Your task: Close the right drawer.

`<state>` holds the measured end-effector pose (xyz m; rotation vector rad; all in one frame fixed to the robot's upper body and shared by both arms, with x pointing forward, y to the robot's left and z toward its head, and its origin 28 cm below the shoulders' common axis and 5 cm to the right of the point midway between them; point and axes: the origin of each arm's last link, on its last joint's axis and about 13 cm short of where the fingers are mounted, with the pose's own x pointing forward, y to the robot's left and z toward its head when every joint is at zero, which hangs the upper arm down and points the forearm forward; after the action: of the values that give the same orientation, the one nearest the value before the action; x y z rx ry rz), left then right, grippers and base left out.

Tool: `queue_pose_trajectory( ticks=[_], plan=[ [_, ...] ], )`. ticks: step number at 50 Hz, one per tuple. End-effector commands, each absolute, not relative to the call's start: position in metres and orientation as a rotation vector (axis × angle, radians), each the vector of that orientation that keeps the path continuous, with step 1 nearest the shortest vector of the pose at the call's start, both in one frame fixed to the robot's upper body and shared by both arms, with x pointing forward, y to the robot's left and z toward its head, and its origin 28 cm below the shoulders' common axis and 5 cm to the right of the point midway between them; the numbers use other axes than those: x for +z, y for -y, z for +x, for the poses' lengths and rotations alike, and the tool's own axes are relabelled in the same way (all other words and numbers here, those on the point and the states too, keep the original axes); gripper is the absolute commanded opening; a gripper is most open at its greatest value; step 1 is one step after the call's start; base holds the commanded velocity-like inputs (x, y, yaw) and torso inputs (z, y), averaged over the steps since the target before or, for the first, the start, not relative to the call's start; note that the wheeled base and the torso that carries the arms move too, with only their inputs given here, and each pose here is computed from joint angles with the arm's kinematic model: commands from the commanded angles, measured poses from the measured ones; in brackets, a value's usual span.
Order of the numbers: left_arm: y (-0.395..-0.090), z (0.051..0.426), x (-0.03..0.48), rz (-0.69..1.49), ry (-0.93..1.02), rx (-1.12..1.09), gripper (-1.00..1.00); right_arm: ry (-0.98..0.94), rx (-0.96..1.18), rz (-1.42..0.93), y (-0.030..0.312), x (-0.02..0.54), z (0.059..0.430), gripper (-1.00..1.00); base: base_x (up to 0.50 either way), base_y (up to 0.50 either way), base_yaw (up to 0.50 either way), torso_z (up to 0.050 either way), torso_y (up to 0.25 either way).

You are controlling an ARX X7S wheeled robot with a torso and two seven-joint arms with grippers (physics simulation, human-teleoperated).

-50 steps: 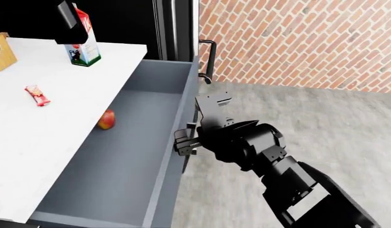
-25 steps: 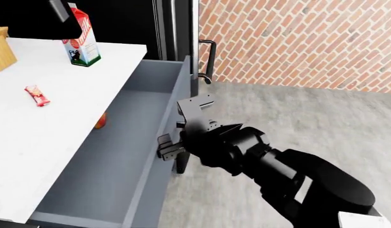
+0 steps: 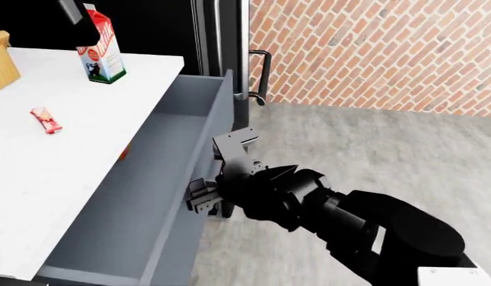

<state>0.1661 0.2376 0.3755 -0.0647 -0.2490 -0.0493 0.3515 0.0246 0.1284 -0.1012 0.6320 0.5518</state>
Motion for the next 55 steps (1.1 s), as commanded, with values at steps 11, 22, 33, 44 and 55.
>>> queue_pose_trajectory(
  ticks=[11,22,33,44,55],
  plan=[
    [-0.238,0.165,0.376,-0.071,0.249,-0.053,1.0,-0.688,0.789,0.055,-0.05,0.116,0.329,1.0,0.0,0.0,0.0,0.0,0.0],
    [-0.238,0.165,0.376,-0.074,0.248,-0.055,1.0,-0.699,0.832,0.052,-0.053,0.107,0.321,1.0,0.0,0.0,0.0,0.0,0.0],
    [-0.237,0.164,0.377,-0.077,0.247,-0.064,1.0,-0.698,0.882,0.104,-0.06,0.109,0.314,1.0,0.0,0.0,0.0,0.0,0.0],
    [-0.238,0.162,0.379,-0.082,0.254,-0.062,1.0,-0.675,0.947,0.111,-0.068,0.114,0.306,1.0,0.0,0.0,0.0,0.0,0.0],
    [-0.238,0.162,0.379,-0.084,0.255,-0.063,1.0,-0.669,0.981,0.109,-0.07,0.111,0.302,1.0,0.0,0.0,0.0,0.0,0.0]
  ],
)
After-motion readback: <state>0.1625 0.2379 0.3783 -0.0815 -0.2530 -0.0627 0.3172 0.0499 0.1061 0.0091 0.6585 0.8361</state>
